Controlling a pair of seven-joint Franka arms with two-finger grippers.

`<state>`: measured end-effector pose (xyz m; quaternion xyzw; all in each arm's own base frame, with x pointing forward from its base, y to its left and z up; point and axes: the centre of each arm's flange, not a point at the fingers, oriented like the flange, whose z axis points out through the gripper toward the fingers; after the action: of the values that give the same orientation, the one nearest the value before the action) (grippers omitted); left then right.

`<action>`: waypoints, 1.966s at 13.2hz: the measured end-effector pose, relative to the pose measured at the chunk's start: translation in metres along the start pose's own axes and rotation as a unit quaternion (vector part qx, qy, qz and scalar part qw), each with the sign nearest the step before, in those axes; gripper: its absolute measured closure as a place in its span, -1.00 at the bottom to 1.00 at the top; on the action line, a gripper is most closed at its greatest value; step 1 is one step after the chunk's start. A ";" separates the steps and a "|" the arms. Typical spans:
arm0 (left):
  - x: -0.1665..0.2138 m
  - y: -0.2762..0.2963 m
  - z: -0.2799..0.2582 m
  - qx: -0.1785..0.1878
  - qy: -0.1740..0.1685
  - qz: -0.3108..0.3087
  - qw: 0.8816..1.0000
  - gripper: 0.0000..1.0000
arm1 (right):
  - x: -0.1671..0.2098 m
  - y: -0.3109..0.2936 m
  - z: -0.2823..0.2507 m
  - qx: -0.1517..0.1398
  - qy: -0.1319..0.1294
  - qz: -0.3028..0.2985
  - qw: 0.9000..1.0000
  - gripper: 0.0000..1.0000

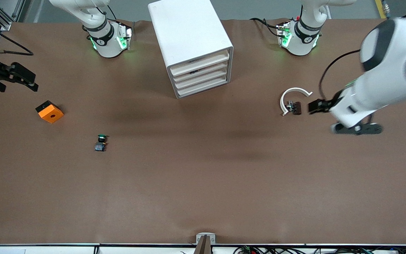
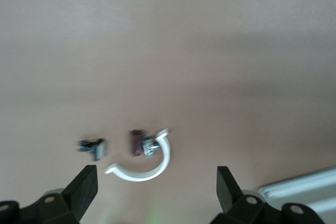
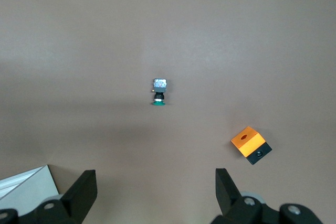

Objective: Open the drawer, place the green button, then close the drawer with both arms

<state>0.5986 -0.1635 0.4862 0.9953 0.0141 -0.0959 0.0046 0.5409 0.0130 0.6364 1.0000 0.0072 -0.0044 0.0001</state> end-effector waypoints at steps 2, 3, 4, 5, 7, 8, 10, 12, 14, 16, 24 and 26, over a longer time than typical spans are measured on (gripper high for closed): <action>0.016 0.047 0.049 -0.002 -0.012 -0.049 0.999 -1.00 | 0.009 0.002 0.018 0.000 -0.017 0.002 1.000 -1.00; 0.020 0.071 0.074 -0.004 -0.018 -0.079 0.997 -1.00 | 0.012 0.002 0.028 -0.001 -0.027 0.002 1.000 -1.00; 0.024 0.094 0.098 -0.008 -0.023 -0.114 0.993 -1.00 | 0.015 0.001 0.038 -0.001 -0.037 0.001 0.999 -1.00; 0.025 0.115 0.119 -0.016 -0.028 -0.148 0.988 -1.00 | 0.019 -0.004 0.049 -0.001 -0.051 -0.003 0.999 -1.00; 0.025 0.153 0.156 -0.040 -0.051 -0.215 0.975 -1.00 | 0.028 -0.024 0.076 -0.024 -0.076 -0.011 0.997 -1.00; 0.023 0.169 0.172 -0.056 -0.074 -0.250 0.964 -1.00 | 0.033 -0.033 0.094 -0.037 -0.092 -0.010 0.995 -1.00; 0.017 0.199 0.201 -0.074 -0.128 -0.324 0.934 -1.00 | 0.047 -0.039 0.141 -0.044 -0.112 -0.002 0.993 -1.00; 0.007 0.226 0.225 -0.074 -0.179 -0.409 0.892 -1.00 | 0.061 -0.028 0.198 -0.042 -0.095 0.006 0.995 -1.00; -0.010 0.256 0.242 -0.062 -0.225 -0.489 0.840 -1.00 | 0.059 -0.010 0.262 -0.034 -0.068 0.017 0.997 -1.00; -0.031 0.283 0.255 -0.027 -0.243 -0.569 0.785 -1.00 | 0.046 -0.003 0.314 -0.028 -0.033 0.020 0.999 -1.00; -0.060 0.299 0.309 0.060 -0.339 -0.622 0.703 -1.00 | 0.041 -0.014 0.433 -0.009 0.008 0.027 1.000 -1.00; -0.069 0.301 0.312 0.081 -0.363 -0.613 0.697 -1.00 | 0.046 -0.016 0.444 -0.008 0.004 0.028 1.000 -1.00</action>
<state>0.4799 -0.4696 0.1955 0.6507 0.6104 -0.4322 -0.1311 0.5831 0.0291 0.1924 0.9998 -0.0205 -0.0004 0.0082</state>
